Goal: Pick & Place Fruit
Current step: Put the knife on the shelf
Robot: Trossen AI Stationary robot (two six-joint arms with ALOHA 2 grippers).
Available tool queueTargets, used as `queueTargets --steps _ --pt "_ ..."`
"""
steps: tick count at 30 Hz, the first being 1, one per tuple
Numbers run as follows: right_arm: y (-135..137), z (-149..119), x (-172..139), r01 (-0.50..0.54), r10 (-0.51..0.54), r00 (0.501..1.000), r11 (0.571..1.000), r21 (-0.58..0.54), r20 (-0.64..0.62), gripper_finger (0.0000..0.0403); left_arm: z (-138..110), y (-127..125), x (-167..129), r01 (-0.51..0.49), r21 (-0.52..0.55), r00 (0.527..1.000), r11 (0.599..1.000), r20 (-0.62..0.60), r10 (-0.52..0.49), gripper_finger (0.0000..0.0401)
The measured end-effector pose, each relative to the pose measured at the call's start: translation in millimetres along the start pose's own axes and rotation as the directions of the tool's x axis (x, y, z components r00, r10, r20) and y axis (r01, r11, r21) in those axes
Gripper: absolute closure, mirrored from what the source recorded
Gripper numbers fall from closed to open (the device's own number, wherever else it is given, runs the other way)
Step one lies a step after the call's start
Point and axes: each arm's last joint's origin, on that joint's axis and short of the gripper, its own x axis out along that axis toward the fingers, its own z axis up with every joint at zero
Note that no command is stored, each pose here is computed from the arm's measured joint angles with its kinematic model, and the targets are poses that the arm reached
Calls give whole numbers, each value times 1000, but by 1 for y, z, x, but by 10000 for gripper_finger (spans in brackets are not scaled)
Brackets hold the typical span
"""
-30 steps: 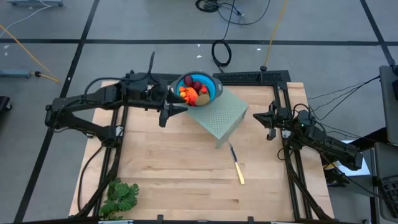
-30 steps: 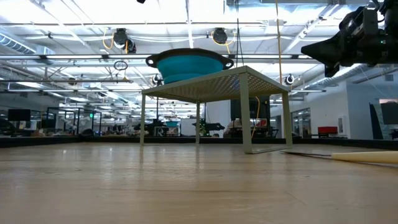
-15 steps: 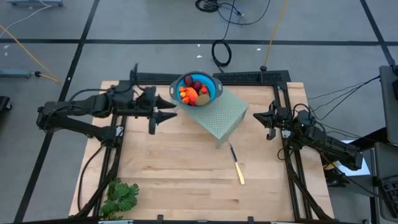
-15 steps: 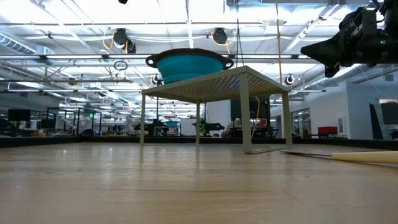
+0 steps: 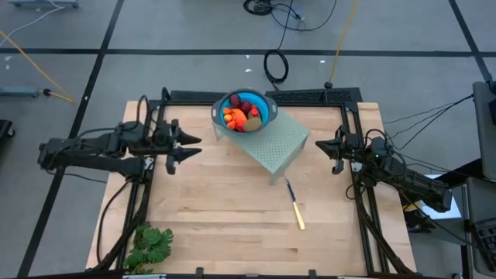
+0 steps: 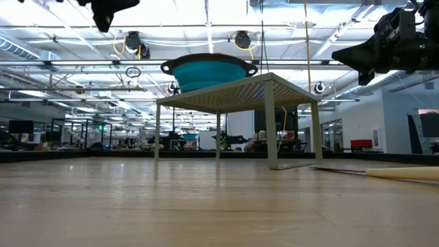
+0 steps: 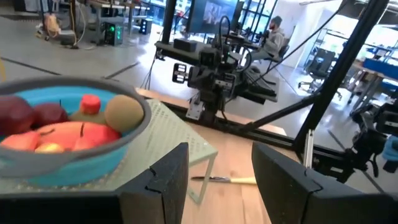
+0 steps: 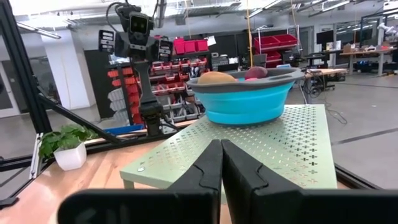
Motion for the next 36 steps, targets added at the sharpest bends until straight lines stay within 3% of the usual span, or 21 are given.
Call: queueTargets --steps 21,28,36 --pt "0 2 0 -3 3 1000 1000 -4 18 403 -61 16 -50 20 18 997 1000 74 -21 224" --pt "3 14 0 -11 12 998 1000 -16 67 403 -84 21 -56 21 -1 997 1000 80 -20 224" --pt "6 40 4 -6 7 1000 1000 -11 26 403 -97 25 -61 17 -1 998 1000 67 -16 224"
